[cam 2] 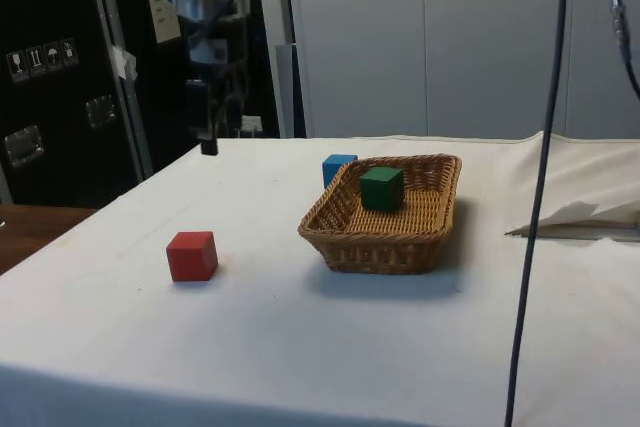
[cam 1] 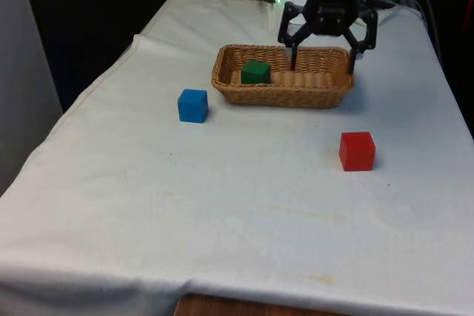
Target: Pick up exactly two blocks and place them into the basket.
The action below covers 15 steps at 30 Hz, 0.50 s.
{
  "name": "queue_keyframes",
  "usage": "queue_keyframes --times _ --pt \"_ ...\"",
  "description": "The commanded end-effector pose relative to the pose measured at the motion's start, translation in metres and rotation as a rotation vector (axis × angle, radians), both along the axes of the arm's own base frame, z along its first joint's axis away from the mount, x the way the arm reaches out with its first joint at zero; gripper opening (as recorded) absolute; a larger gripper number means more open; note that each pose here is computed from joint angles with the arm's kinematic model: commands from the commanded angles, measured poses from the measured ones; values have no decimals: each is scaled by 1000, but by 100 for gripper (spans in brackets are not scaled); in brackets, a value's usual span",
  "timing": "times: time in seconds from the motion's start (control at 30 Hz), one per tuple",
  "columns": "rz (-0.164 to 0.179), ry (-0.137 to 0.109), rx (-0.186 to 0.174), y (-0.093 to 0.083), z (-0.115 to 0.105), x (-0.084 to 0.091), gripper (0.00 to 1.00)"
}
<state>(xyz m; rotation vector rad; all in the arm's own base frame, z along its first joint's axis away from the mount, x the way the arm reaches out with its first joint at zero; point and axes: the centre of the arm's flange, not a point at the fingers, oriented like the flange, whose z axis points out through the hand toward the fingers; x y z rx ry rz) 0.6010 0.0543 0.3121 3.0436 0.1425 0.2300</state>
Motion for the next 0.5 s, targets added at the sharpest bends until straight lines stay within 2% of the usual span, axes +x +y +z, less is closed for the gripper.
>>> queue_keyframes --times 0.0,0.07,0.1,0.13,0.23,0.4,0.43,0.47 --pt "-1 7 8 6 -1 3 100" --pt "2 5 10 12 -2 7 100" --pt "6 -3 5 10 -1 7 100" --pt "4 4 11 17 -2 10 100" --pt "9 2 11 31 -6 17 100" --pt "14 -1 13 51 -14 25 100" --pt "17 -6 16 47 -12 24 100" --pt "17 0 14 55 -16 26 100"
